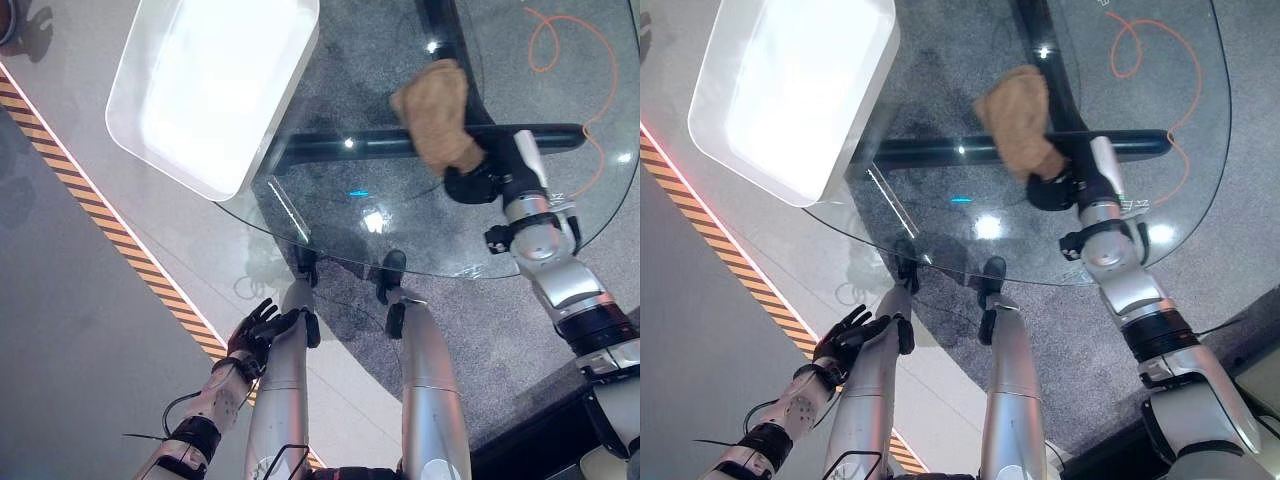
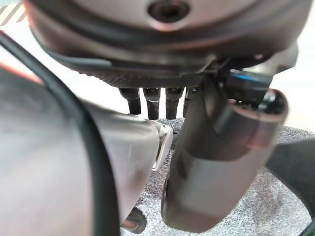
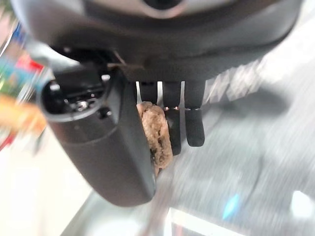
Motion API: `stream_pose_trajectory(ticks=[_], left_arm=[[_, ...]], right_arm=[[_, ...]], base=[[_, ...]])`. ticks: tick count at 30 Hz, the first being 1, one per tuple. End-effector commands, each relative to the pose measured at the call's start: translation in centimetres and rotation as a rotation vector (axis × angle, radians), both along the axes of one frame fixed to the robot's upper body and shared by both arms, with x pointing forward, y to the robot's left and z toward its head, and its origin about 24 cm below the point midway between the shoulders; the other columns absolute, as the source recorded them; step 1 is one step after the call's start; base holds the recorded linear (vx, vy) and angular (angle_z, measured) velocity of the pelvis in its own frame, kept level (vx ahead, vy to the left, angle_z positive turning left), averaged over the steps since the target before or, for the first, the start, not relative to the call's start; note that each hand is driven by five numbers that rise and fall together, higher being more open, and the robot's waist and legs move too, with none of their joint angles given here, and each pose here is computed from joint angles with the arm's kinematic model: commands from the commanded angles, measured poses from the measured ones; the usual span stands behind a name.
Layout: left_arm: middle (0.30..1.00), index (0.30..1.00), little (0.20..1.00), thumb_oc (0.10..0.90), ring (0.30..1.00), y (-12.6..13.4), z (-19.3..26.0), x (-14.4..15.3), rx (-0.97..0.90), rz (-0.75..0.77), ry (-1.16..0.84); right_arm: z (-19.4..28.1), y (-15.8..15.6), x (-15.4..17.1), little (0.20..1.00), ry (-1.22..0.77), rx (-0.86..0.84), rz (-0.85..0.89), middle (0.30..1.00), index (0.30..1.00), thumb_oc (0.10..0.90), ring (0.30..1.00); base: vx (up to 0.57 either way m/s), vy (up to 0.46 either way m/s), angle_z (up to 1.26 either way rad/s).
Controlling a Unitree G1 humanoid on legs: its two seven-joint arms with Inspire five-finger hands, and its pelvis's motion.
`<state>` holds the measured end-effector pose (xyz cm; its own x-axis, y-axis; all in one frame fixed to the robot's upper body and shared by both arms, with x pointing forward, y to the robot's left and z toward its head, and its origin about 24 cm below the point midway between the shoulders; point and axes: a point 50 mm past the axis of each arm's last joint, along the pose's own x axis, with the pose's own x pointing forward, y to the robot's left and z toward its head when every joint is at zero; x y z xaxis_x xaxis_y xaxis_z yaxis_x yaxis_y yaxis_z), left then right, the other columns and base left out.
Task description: Wipe the table with a cloth and put it in the basket.
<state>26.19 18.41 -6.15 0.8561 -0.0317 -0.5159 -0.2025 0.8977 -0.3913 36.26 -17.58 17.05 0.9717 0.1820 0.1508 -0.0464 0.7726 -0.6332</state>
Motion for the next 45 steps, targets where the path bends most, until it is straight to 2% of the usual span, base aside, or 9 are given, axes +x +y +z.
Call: stream_pose_trajectory(ticks=[1, 8, 21, 38, 41, 45], left_arm=[[0.900, 0.900, 0.900, 0.800, 0.900, -1.4, -1.7, -2.0, 0.004, -0.065, 0.072], [0.900, 0.900, 0.900, 0.800, 0.900, -1.3, -1.8, -2.1, 0.006, -0.067, 0.081], [0.900, 0.900, 0.900, 0.800, 0.900, -1.3, -1.9, -2.2, 0.005, -0.061, 0.079], [0.900, 0.900, 0.900, 0.800, 0.900, 0.5, -1.8, -2.6, -0.032, -0.006, 0.024], [0.900, 0.900, 0.900, 0.800, 0.900, 1.3, -1.3, -2.6, -0.077, 0.068, -0.027], [0.900, 0.900, 0.900, 0.800, 0.900, 2.1, -1.0, -2.7, -0.062, 0.086, -0.057]], right_arm=[[-1.7, 7.0, -1.5, 0.200, 0.058, -0.014, 0.315, 0.300, 0.300, 0.100, 0.300], [-2.1, 7.7, -1.7, 0.200, 0.084, -0.020, 0.329, 0.300, 0.300, 0.100, 0.300], [-1.8, 6.0, -1.3, 0.200, 0.031, 0.064, 0.222, 0.300, 0.300, 0.100, 0.300], [-2.7, 4.9, -3.0, 0.200, 0.053, 0.052, 0.269, 0.300, 0.300, 0.100, 0.300], [-3.6, 4.6, -3.6, 0.200, 0.080, 0.053, 0.284, 0.300, 0.300, 0.100, 0.300], [-4.3, 4.2, -4.2, 0.200, 0.115, 0.068, 0.296, 0.300, 0.300, 0.100, 0.300]], base=[[0.00, 0.008, 0.16], [0.00, 0.012, 0.12], [0.00, -0.001, 0.03], [-0.04, -0.022, -0.02], [-0.04, -0.035, 0.03], [-0.04, -0.057, 0.04]])
